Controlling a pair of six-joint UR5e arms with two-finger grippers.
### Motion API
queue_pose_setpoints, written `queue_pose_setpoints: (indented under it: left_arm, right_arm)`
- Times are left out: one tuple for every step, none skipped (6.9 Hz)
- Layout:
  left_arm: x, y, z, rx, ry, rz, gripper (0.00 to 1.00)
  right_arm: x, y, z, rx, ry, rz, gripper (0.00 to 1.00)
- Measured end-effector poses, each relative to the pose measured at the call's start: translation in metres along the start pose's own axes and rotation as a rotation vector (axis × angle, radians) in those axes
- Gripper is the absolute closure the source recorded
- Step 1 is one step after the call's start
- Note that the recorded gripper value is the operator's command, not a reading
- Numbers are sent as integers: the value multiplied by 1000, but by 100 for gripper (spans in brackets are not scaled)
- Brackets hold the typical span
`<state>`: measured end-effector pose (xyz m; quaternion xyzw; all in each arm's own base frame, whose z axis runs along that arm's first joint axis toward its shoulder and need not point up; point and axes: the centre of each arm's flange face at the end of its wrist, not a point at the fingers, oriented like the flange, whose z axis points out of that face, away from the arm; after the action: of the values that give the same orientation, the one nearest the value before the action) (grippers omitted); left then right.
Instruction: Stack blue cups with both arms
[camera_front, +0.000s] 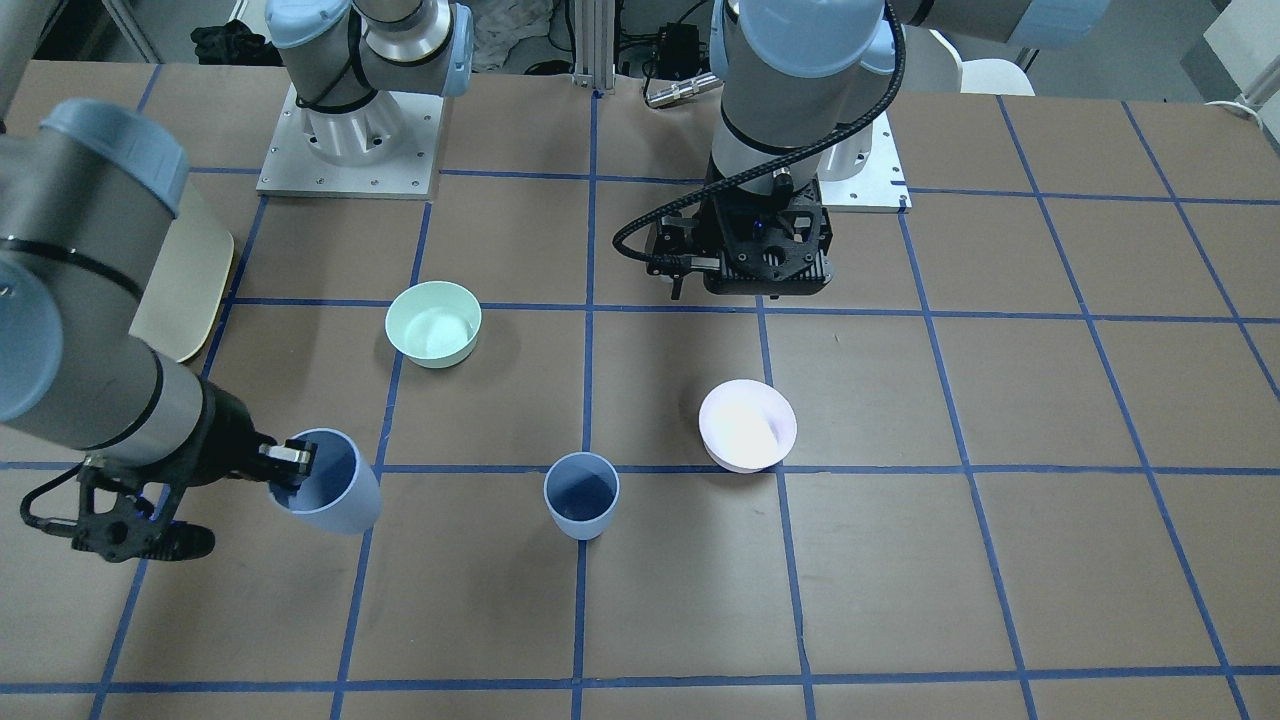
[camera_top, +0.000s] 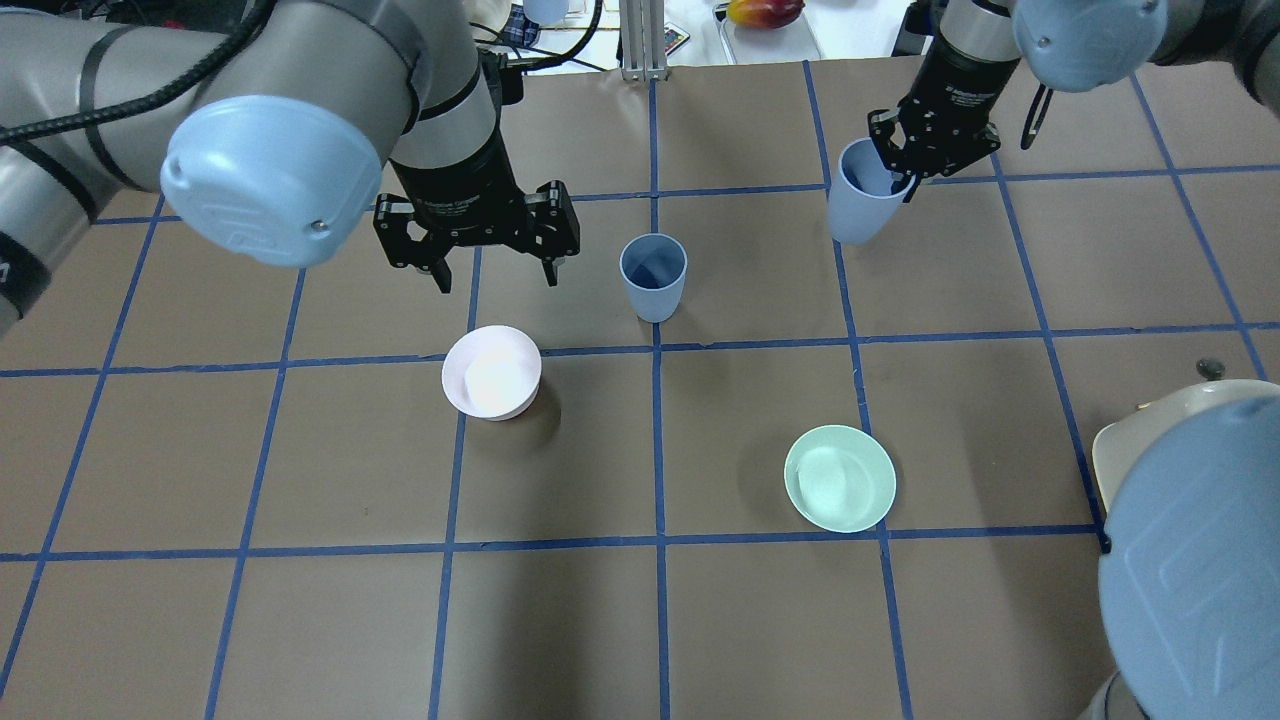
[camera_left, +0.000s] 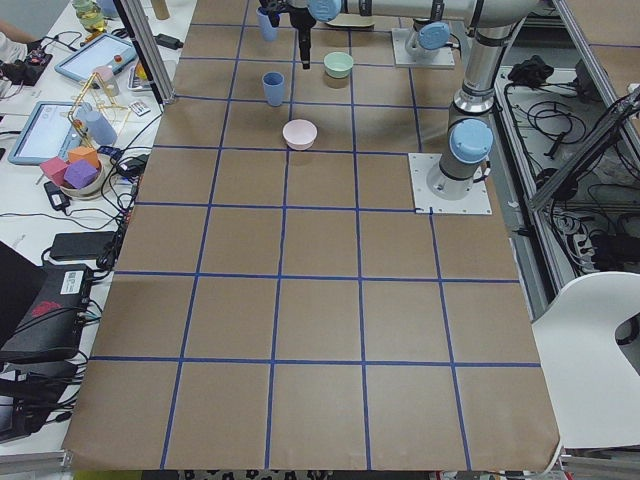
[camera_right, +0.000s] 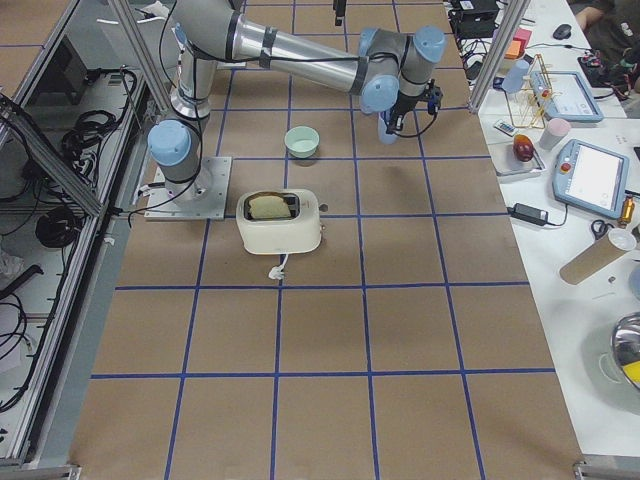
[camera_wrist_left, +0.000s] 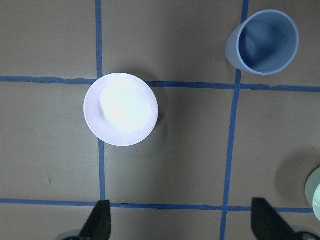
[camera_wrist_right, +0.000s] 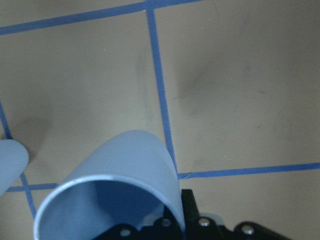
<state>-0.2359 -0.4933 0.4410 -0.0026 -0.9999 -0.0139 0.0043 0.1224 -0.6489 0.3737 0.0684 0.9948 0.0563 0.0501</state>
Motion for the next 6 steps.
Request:
queue_pose_setpoints:
  left_arm:
    - [-16, 2, -9, 31, 7, 28, 0]
    - [-33, 0, -20, 56, 19, 24, 0]
    - [-46, -2, -27, 71, 35, 15, 0]
    - [-53, -3, -36, 83, 44, 17, 0]
    - [-57, 0, -43, 81, 44, 23, 0]
    - [-59, 6, -48, 70, 43, 25, 0]
  right_arm:
    - [-50, 20, -10, 10, 2, 37, 100]
    - [-97, 40, -11, 13, 5, 63, 100]
    - [-135, 59, -4, 3, 4, 78, 100]
    - [-164, 73, 6, -17, -7, 96, 100]
    - [-179, 79, 15, -33, -19, 111, 100]
    - [-185, 78, 24, -44, -21, 119, 100]
